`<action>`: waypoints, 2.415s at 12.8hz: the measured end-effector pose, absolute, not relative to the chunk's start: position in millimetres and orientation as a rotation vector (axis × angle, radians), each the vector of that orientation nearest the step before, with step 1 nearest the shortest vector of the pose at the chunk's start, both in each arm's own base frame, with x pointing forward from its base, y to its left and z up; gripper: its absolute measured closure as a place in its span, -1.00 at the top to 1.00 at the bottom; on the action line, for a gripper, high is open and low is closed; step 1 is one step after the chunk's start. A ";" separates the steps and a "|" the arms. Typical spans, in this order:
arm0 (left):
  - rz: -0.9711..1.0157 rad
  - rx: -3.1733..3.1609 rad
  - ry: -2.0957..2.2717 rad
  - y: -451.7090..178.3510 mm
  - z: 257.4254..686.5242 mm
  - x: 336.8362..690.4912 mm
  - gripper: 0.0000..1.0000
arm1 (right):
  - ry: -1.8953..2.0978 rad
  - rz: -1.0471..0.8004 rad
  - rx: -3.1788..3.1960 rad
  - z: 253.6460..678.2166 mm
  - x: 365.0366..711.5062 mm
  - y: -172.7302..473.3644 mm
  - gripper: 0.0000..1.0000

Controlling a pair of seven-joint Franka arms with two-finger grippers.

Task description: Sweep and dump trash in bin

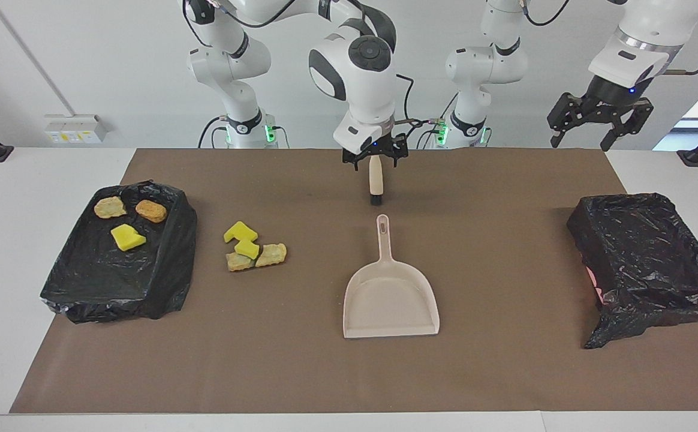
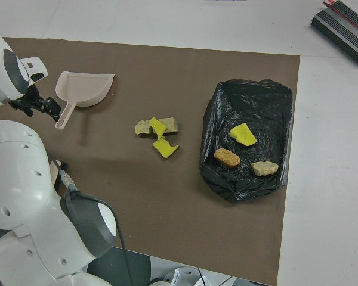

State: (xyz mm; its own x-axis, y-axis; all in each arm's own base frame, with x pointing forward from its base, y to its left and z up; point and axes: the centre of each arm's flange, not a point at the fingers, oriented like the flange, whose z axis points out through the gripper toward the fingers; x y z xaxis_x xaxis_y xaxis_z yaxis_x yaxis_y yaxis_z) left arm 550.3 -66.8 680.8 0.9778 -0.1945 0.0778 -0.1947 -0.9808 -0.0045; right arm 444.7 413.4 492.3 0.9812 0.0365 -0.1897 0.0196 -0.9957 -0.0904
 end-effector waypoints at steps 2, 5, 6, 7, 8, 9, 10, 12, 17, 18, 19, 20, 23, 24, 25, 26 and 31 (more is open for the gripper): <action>0.121 3.109 -0.381 -95.5 661.7 563.5 1.00 | -0.042 0.304 -3.027 479.0 407.6 420.4 1.00; 0.157 3.087 -0.457 -139.4 622.8 591.4 1.00 | -0.029 0.343 -3.004 456.6 352.6 419.9 1.00; 0.164 3.084 -0.461 -149.1 609.9 599.8 1.00 | -0.021 0.359 -3.007 450.4 337.6 415.6 1.00; 0.170 3.082 -0.458 -159.9 598.4 606.0 1.00 | -0.021 0.361 -3.010 443.1 324.4 413.7 1.00; 0.183 3.080 -0.442 -172.0 587.5 611.3 1.00 | -0.029 0.352 -3.011 433.6 312.7 414.0 1.00; 0.196 3.077 -0.424 -186.1 576.6 615.2 1.00 | -0.037 0.348 -3.013 422.6 302.8 414.8 1.00; 0.206 3.074 -0.409 -200.4 565.3 617.7 1.00 | -0.041 0.350 -3.010 411.3 294.3 415.9 1.00; 0.194 3.070 -0.400 -231.6 536.4 618.6 1.00 | -0.036 0.332 -3.001 387.7 281.9 415.3 1.00; 0.145 3.079 -0.354 -324.9 451.4 596.9 1.00 | -0.035 0.296 -2.989 347.5 250.3 416.6 1.00; 0.142 3.079 -0.335 -335.3 437.4 589.5 1.00 | -0.020 0.291 -2.990 345.0 243.3 419.9 1.00; 0.151 3.076 -0.307 -343.0 423.4 582.6 1.00 | -0.011 0.283 -2.989 341.1 237.9 422.2 1.00; 0.154 3.074 -0.289 -348.7 409.2 575.6 1.00 | -0.009 0.280 -2.988 337.1 234.0 423.5 1.00; 0.155 3.068 -0.231 -365.9 382.0 555.8 1.00 | -0.010 0.287 -2.994 332.8 230.4 423.3 0.81; 0.157 3.066 -0.214 -369.2 378.2 552.3 1.00 | -0.010 0.288 -2.994 332.4 230.3 423.1 0.54; 0.155 3.066 -0.205 -372.9 374.5 548.5 1.00 | -0.010 0.288 -2.995 332.1 230.2 422.9 0.32; 0.153 3.066 -0.200 -375.6 371.0 545.3 1.00 | -0.009 0.289 -2.995 331.8 230.1 422.8 0.00; 0.130 3.076 -0.184 -373.7 358.5 541.4 1.00 | 0.025 0.291 -2.997 332.0 230.2 422.9 -0.48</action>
